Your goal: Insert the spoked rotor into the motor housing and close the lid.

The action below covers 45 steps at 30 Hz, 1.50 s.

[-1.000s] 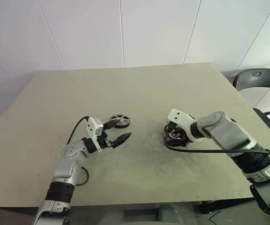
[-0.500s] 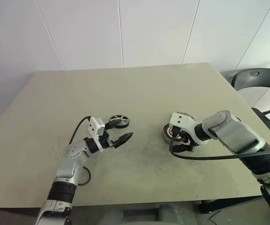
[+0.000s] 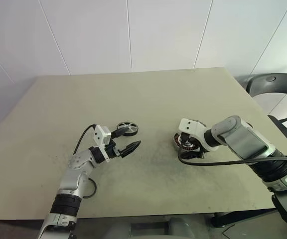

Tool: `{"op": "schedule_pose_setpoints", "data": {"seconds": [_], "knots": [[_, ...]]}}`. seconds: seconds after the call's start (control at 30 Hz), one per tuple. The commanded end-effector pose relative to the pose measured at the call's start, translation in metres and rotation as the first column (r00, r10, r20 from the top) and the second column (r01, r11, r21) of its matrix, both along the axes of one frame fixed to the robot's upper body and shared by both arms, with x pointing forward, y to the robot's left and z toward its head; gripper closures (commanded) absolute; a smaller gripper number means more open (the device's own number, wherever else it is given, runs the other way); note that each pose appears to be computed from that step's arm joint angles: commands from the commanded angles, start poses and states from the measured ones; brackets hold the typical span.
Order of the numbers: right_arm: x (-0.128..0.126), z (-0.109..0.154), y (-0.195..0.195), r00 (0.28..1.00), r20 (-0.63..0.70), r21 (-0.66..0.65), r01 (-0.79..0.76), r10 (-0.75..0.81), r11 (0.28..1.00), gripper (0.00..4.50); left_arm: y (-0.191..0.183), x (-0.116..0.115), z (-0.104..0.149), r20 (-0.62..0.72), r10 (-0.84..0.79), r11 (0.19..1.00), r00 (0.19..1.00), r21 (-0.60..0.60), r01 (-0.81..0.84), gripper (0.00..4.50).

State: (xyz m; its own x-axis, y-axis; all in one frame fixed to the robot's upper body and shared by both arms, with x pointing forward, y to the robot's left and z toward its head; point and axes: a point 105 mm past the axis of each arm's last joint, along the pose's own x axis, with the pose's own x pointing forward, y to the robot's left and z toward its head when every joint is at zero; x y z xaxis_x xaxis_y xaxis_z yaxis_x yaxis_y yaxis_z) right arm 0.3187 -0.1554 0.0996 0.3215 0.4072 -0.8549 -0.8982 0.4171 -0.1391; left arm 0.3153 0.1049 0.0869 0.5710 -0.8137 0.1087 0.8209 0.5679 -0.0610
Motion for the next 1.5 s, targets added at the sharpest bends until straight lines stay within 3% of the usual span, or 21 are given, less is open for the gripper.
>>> {"op": "schedule_pose_setpoints", "data": {"seconds": [0.03, 1.0, 1.47, 1.5], "knots": [[0.01, 0.003, -0.012, 0.998, 0.042, -0.037, 0.048, -0.047, 0.998, 0.59, -0.001, 0.001, 0.01, 0.041, -0.007, 1.0, 0.999, -0.001, 0.007, 0.04], [0.002, 0.024, -0.013, 0.999, 0.05, -0.005, 0.012, -0.012, 1.0, 0.59, -0.004, 0.001, 0.005, 0.03, -0.018, 1.0, 0.999, -0.001, 0.018, 0.04], [-0.002, -0.012, -0.021, 0.997, -0.033, -0.014, 0.064, -0.064, 0.998, 0.59, -0.003, 0.002, 0.004, 0.034, -0.014, 1.0, 0.999, 0.007, 0.014, 0.04], [-0.002, -0.013, -0.021, 0.997, -0.034, -0.015, 0.063, -0.064, 0.998, 0.77, -0.003, 0.001, 0.004, 0.033, -0.013, 1.0, 0.999, 0.007, 0.013, 0.01]]}}
